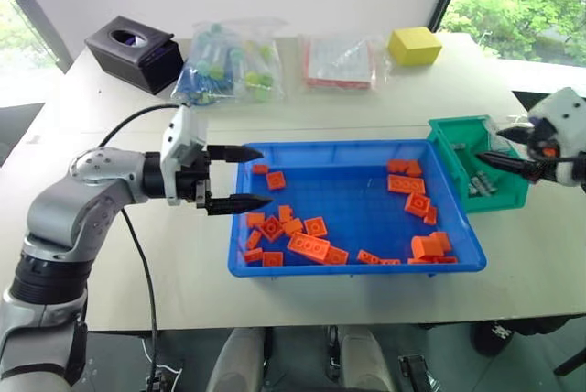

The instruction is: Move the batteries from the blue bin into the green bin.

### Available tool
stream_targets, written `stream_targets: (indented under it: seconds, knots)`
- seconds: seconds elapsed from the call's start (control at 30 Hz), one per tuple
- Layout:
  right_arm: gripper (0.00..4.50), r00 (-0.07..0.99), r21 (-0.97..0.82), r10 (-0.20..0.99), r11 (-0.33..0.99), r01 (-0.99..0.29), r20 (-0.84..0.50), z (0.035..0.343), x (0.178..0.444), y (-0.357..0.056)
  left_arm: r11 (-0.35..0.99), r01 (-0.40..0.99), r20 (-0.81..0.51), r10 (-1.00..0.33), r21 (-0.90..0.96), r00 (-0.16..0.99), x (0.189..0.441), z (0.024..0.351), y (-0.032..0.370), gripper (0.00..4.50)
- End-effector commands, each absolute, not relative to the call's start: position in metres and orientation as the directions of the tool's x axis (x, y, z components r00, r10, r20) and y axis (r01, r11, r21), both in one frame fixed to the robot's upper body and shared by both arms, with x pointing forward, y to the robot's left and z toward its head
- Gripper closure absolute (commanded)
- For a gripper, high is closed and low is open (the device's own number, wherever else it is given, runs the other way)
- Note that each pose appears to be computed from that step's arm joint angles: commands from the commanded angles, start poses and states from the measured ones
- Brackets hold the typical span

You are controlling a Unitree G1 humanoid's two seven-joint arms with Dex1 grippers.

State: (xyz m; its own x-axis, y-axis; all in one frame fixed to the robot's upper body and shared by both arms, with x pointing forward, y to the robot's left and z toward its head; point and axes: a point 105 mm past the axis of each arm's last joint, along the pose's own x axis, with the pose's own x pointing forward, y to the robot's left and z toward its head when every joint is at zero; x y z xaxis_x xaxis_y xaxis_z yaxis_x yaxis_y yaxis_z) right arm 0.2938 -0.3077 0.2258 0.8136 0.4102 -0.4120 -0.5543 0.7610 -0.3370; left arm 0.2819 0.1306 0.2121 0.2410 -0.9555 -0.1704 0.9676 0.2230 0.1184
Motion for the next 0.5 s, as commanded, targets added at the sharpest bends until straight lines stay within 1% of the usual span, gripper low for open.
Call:
stream_targets:
  seconds: [0.03, 0.1, 0.23, 0.4, 0.5]
  knots:
    - [1.54, 0.787, -0.268, 0.483, 0.757, -0.595, -0.384, 0.241, 0.26, -0.309, 0.277, 0.951, -0.152, -0.943, 0.14, 0.297, 0.282, 0.224, 0.149, 0.0]
    - [1.54, 0.781, -0.189, 0.505, 0.781, -0.595, -0.368, 0.241, 0.246, -0.314, 0.305, 0.942, -0.151, -0.934, 0.137, 0.325, 0.283, 0.226, 0.157, 0.0]
    - [1.54, 0.766, -0.099, 0.554, 0.786, -0.61, -0.327, 0.24, 0.225, -0.319, 0.344, 0.932, -0.135, -0.924, 0.117, 0.358, 0.285, 0.231, 0.167, 0.0]
    - [1.54, 0.764, -0.105, 0.541, 0.788, -0.606, -0.352, 0.222, 0.219, -0.319, 0.362, 0.927, -0.128, -0.919, 0.099, 0.372, 0.287, 0.228, 0.172, 0.0]
    - [1.54, 0.77, -0.097, 0.551, 0.79, -0.606, -0.321, 0.217, 0.222, -0.313, 0.377, 0.921, -0.127, -0.913, 0.101, 0.388, 0.287, 0.228, 0.174, 0.0]
